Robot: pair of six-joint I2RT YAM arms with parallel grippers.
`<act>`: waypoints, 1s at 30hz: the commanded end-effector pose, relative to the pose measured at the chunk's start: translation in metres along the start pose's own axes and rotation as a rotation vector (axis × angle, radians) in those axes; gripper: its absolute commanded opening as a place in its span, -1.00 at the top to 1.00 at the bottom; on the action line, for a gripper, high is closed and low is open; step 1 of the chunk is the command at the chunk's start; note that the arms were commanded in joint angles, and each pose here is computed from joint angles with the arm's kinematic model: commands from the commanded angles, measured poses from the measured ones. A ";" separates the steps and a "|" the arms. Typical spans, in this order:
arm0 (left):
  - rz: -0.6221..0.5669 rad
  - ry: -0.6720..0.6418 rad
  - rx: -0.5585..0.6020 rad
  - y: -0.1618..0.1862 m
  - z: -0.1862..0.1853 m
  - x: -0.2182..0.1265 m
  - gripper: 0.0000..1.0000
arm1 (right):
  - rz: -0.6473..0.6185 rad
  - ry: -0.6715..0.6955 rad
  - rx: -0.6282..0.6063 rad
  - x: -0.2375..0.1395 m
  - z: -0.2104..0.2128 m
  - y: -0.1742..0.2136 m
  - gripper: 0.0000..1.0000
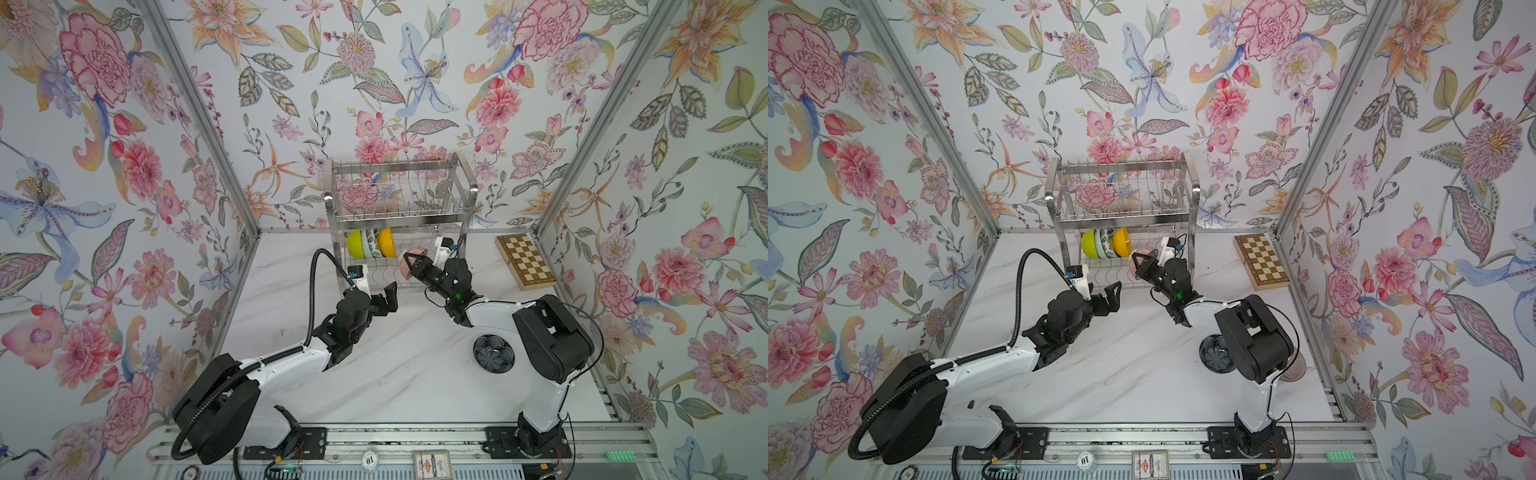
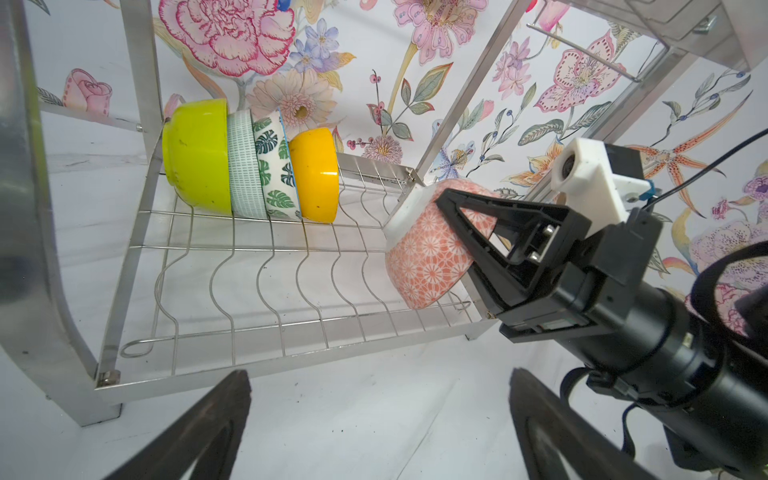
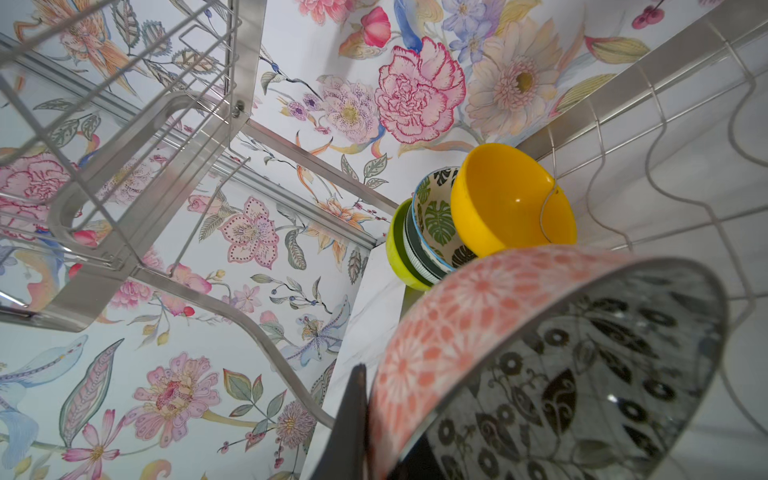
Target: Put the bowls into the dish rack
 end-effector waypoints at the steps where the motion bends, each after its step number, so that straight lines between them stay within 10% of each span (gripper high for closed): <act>1: -0.007 0.025 -0.037 -0.014 -0.003 0.002 -0.98 | -0.094 -0.143 -0.132 0.007 0.034 -0.034 1.00; 14: -0.012 -0.013 0.022 -0.023 -0.002 0.035 -0.98 | -0.098 -0.105 -0.173 0.043 0.007 -0.040 1.00; 30: -0.027 -0.160 0.385 -0.009 0.010 0.080 -0.98 | -0.117 -0.102 -0.145 0.076 -0.019 -0.055 1.00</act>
Point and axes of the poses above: each gripper's point midway between its finger pads, its own x axis out along the fingers, its own z axis along the line the jaws close on, y = z × x, the point moved 4 cm from there along -x, back along the fingers, and after that the axes turned 1 degree about -x, right-handed, at the moved point
